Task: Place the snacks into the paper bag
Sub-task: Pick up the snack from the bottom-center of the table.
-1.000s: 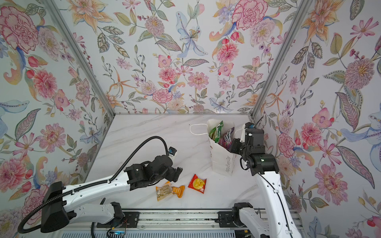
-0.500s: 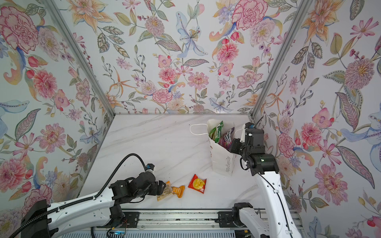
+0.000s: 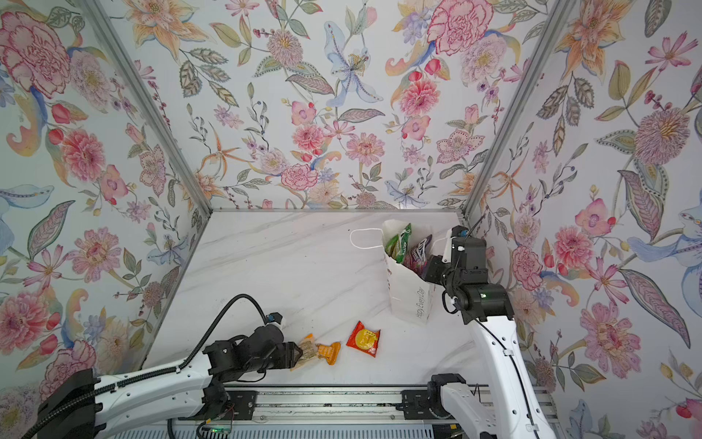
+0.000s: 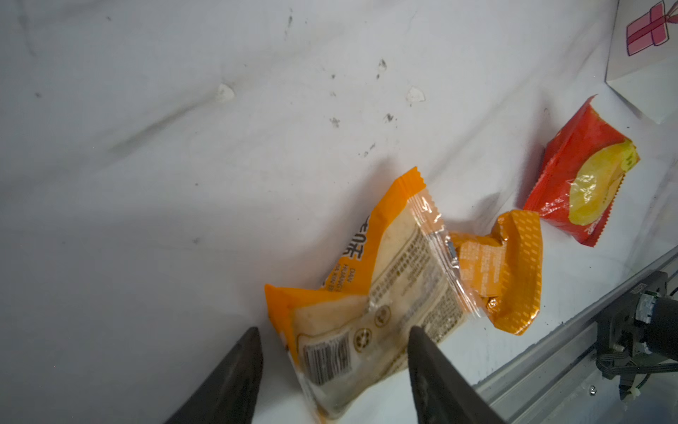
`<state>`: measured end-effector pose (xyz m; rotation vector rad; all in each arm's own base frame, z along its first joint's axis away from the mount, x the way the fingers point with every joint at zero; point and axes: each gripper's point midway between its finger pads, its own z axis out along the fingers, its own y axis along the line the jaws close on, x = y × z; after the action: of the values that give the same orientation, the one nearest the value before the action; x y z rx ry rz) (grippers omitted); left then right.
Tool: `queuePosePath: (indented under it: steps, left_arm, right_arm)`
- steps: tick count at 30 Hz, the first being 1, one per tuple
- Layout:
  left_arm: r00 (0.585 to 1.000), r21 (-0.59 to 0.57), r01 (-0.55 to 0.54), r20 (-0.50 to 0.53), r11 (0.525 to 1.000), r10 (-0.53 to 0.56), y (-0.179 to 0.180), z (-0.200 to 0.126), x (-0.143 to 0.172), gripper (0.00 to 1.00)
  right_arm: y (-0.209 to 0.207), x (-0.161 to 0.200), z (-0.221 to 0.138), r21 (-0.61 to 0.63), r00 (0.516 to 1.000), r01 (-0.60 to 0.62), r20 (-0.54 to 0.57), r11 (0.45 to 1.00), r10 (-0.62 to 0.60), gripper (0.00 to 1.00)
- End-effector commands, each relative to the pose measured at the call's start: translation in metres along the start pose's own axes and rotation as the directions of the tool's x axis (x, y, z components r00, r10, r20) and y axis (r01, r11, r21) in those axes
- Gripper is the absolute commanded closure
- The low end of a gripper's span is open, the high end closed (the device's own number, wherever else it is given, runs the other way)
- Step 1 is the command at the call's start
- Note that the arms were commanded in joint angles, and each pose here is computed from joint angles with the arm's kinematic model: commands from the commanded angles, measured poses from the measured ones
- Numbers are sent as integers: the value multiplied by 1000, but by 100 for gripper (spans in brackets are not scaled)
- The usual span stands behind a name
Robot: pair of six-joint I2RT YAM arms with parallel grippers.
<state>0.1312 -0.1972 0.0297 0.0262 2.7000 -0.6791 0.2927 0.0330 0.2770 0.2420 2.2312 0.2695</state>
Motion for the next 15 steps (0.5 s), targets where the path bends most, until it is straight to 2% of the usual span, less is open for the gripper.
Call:
queuePosePath:
  steps: [1, 6, 10, 15]
  left_arm:
    - [998, -54, 12, -63, 998, -15, 19, 9, 17, 44]
    - [997, -108, 4, -73, 994, -12, 30, 11, 20, 63]
    - [999, -123, -6, -44, 992, 1, 30, 6, 13, 76]
    - [1000, -115, -18, 5, 993, 19, 24, -1, 1, 86]
  right_arm:
    - [0, 1, 2, 3, 1000, 18, 1, 1000, -18, 100]
    - [1, 0, 2, 0, 1000, 17, -2, 1000, -17, 100]
    - [2, 0, 1, -3, 1000, 16, 1, 1000, -16, 100]
    - [3, 0, 0, -6, 1000, 16, 3, 1000, -16, 100]
